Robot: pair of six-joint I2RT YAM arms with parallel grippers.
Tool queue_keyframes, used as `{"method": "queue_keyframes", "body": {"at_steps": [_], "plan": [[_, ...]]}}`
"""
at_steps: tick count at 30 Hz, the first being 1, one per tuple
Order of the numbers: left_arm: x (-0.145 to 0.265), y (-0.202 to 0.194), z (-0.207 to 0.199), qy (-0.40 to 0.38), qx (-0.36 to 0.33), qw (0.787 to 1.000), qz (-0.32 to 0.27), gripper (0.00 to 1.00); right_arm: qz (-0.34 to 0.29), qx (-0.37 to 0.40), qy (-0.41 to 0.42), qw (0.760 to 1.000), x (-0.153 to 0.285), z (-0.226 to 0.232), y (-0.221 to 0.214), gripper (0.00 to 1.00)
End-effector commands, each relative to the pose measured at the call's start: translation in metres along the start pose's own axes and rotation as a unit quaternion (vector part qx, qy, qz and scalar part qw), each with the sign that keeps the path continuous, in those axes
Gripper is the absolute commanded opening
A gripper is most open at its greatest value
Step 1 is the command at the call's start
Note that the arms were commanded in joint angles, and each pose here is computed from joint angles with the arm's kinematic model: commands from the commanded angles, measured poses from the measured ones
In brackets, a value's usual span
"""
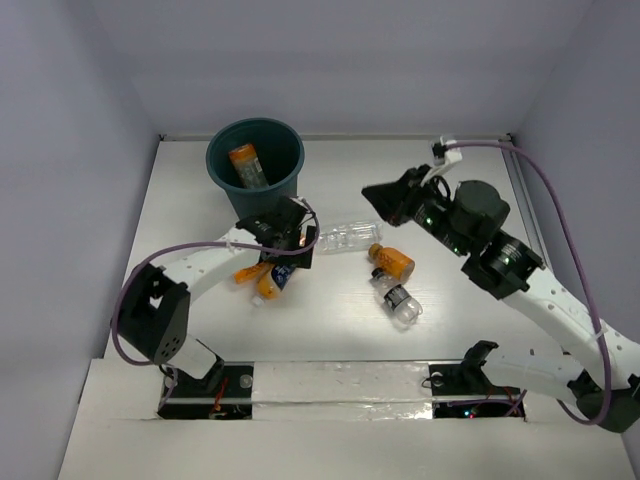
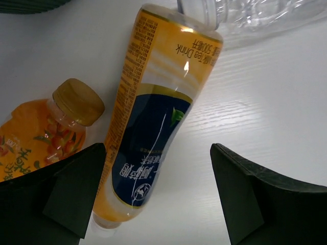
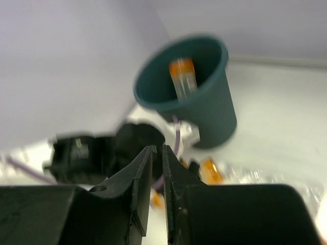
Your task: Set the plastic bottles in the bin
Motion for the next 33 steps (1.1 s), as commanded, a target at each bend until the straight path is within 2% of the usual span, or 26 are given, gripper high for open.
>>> {"method": "queue_keyframes", "body": {"at_steps": [1,4,7,8,11,17,20,21,23,24,25,30,33], "plan": [[-0.004,0.014,0.001,0.019,-0.029,0.999,-0.014,0.82,0.094,0.026,0.016,0.995,0.022,-0.012,-0.067,0.22],[-0.01,0.018,0.004,0.035,-0.032,0.999,-0.019,0.82,0.098,0.015,0.027,0.995,0.053,-0.011,-0.072,0.26],[-0.015,0.02,0.001,0.034,-0.038,0.999,-0.018,0.83,0.109,0.0,0.024,0.994,0.073,-0.017,-0.087,0.45],[-0.017,0.019,-0.001,0.029,-0.04,0.999,-0.014,0.83,0.12,-0.003,0.018,0.993,0.076,-0.022,-0.099,0.6],[-0.026,0.016,-0.004,0.022,-0.044,0.999,-0.003,0.82,0.149,-0.005,0.006,0.989,0.079,-0.029,-0.116,0.74],[-0.039,0.009,-0.002,0.03,-0.048,0.998,0.007,0.81,0.179,0.034,-0.021,0.983,0.066,-0.039,-0.12,0.75],[-0.043,0.005,-0.002,0.027,-0.048,0.998,0.011,0.77,0.198,0.038,-0.037,0.979,0.056,-0.04,-0.116,0.83],[-0.044,0.005,-0.002,0.024,-0.048,0.999,0.01,0.71,0.203,0.031,-0.045,0.978,0.052,-0.042,-0.117,0.86],[-0.044,0.002,-0.004,0.016,-0.046,0.999,0.013,0.63,0.215,0.022,-0.078,0.973,0.04,-0.052,-0.12,0.91],[-0.042,0.003,-0.006,0.01,-0.043,0.999,0.011,0.56,0.22,0.007,-0.097,0.971,0.035,-0.059,-0.123,0.93],[-0.037,0.006,-0.008,0.003,-0.039,0.999,0.003,0.53,0.231,-0.003,-0.11,0.967,0.032,-0.064,-0.127,0.94],[-0.006,0.024,-0.023,-0.046,-0.011,0.998,-0.037,0.45,0.264,-0.069,-0.181,0.945,-0.003,-0.085,-0.148,0.96],[0.02,0.036,-0.033,-0.082,0.007,0.994,-0.065,0.42,0.261,-0.097,-0.194,0.941,-0.019,-0.087,-0.15,0.95]]}}
Point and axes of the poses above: each gripper's point midway between its finger pads, its own x axis back along the fingers, its own z axis along the line the jaws close on, y = z × x, the point moved 2 cm from there along x, back along the fingers, and after that the axes turned 6 degrees about x, right-handed, at the moved point
